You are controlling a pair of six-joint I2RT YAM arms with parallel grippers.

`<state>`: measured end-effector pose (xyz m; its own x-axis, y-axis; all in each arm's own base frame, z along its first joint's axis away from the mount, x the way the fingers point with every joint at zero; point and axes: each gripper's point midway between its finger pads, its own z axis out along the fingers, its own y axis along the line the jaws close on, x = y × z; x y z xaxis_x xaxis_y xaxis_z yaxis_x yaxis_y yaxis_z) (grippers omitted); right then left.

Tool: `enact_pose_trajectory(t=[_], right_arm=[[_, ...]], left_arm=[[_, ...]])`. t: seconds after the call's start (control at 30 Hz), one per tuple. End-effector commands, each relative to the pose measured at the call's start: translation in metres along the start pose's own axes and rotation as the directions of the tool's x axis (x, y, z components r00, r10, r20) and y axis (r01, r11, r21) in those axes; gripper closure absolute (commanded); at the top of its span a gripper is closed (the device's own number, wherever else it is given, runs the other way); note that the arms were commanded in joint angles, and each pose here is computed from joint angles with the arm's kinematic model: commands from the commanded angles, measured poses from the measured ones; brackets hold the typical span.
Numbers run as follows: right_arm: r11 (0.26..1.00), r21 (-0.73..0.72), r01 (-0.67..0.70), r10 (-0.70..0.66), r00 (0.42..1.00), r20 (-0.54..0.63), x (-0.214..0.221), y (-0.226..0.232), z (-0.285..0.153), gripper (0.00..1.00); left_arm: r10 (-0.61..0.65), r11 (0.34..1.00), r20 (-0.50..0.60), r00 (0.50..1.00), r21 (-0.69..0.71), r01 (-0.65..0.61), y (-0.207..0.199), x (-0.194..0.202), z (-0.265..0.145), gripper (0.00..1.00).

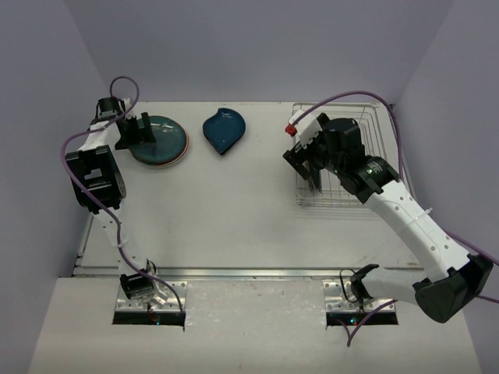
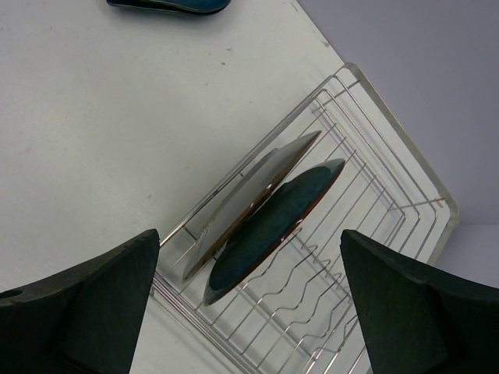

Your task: Unload the plates from the dish rack

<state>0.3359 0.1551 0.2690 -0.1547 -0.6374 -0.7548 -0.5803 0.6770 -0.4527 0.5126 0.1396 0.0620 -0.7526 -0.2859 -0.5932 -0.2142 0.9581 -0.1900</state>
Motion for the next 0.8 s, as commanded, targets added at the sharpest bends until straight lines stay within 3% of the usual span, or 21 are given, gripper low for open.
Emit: enact_pose_trajectory(t=[0.0, 0.37, 0.53, 0.67, 0.77], right_arm=[[0.989, 0.052, -0.142, 0.141, 0.990, 0.026, -0.017, -0.017, -0.006, 0.01], [0.975, 0.077, -0.210, 0.209, 0.978, 0.028, -0.019, -0.029, -0.006, 0.01], [0.945, 0.098, -0.313, 0.314, 0.949, 0.006, -0.013, -0.038, -0.005, 0.01], [0.854, 0.137, -0.502, 0.512, 0.858, -0.049, 0.014, -0.055, 0.001, 0.03], [0.744, 0.143, -0.652, 0.668, 0.731, -0.140, 0.045, -0.069, 0.010, 0.16]], left_arm=[[0.081, 0.985, -0.004, 0.997, -0.150, -0.081, 0.022, -0.001, -0.017, 0.00], [0.102, 0.983, 0.119, 0.988, -0.164, -0.082, 0.008, -0.043, -0.051, 0.00], [0.172, 0.959, 0.143, 0.975, -0.250, -0.133, 0.006, -0.057, -0.070, 0.00], [0.212, 0.944, 0.195, 0.958, -0.294, -0.149, 0.001, -0.068, -0.096, 0.00], [0.251, 0.942, 0.266, 0.931, -0.290, -0.171, -0.017, -0.074, -0.132, 0.00]])
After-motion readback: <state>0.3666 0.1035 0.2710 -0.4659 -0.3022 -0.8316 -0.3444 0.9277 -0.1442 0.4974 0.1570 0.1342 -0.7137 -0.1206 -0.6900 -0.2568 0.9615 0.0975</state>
